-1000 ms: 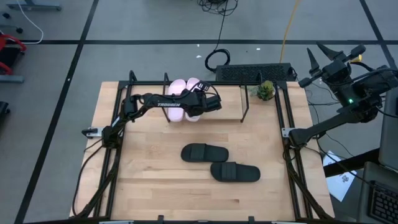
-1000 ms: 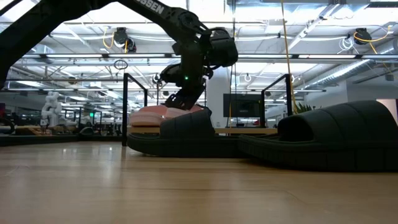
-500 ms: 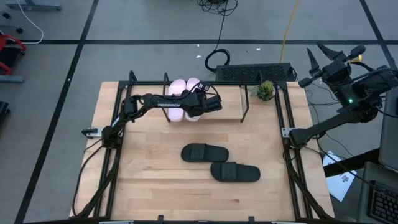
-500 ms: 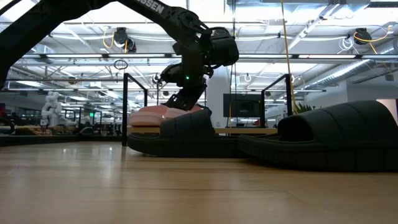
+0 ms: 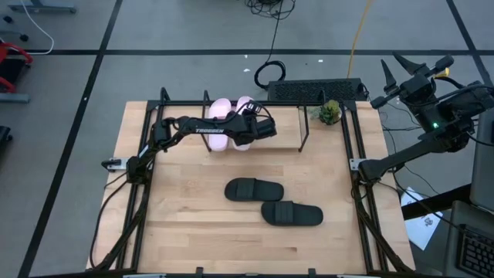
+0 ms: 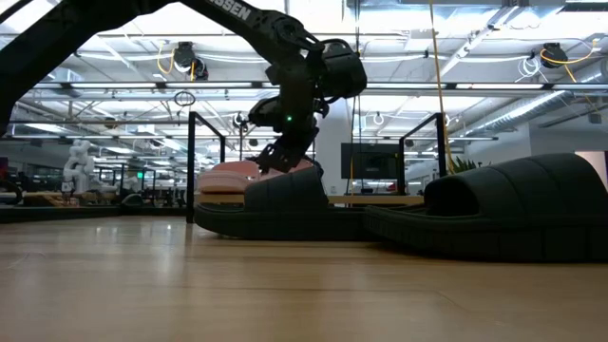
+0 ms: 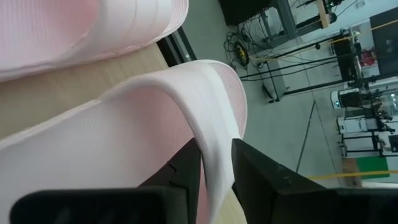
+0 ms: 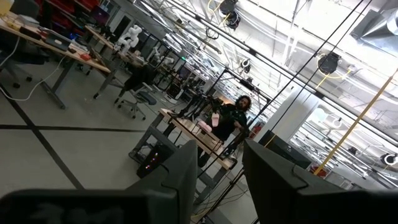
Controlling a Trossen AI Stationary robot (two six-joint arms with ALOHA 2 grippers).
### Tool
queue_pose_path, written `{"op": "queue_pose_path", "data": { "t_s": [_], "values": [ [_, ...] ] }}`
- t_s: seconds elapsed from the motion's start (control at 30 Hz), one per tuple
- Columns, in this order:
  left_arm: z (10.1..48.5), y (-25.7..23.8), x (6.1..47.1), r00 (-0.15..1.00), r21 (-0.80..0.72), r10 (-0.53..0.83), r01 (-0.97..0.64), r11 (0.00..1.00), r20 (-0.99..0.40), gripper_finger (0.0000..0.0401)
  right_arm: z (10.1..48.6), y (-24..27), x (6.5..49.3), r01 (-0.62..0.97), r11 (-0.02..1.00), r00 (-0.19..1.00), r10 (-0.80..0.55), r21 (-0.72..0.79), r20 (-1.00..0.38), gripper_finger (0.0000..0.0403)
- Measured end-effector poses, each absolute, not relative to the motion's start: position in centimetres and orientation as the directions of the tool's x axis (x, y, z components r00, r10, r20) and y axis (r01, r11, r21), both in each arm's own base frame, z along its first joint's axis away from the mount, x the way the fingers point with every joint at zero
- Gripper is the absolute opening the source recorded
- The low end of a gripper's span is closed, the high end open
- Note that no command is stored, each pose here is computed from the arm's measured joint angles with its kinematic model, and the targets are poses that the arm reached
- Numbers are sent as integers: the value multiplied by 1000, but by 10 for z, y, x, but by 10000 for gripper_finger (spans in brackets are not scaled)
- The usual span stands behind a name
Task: Pick and place slides into the shelf
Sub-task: Put the pink slipper on the shelf
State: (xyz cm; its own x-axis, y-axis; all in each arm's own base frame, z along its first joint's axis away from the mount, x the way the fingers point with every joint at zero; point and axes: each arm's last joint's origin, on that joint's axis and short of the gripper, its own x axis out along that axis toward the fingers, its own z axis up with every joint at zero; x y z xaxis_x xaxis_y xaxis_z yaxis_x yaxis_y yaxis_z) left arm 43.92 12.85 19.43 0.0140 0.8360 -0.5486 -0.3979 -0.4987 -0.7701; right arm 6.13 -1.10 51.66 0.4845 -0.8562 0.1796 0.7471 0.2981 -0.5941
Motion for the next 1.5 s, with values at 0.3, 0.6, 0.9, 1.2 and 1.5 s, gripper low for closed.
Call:
{"op": "queue_pose_path", "data": {
  "t_s": [0.3, 0.6, 0.9, 1.2, 1.5],
  "values": [
    [194, 128, 438, 8, -764, 835, -409, -500, -550, 88, 517, -11, 61, 747, 298, 484, -856, -594, 180, 118],
    [194, 128, 438, 7, -755, 835, -431, -494, -550, 88, 517, -11, 61, 747, 298, 484, -856, -594, 179, 118],
    [194, 130, 438, 4, -752, 834, -436, -495, -552, 79, 517, -11, 61, 747, 298, 484, -856, -594, 180, 118],
    [194, 130, 438, 4, -747, 834, -446, -493, -552, 13, 517, -11, 61, 747, 298, 484, -856, -594, 179, 118],
    [194, 127, 439, 10, -763, 834, -410, -500, -552, 3, 517, -11, 61, 747, 298, 485, -856, -595, 179, 118]
  ]
}}
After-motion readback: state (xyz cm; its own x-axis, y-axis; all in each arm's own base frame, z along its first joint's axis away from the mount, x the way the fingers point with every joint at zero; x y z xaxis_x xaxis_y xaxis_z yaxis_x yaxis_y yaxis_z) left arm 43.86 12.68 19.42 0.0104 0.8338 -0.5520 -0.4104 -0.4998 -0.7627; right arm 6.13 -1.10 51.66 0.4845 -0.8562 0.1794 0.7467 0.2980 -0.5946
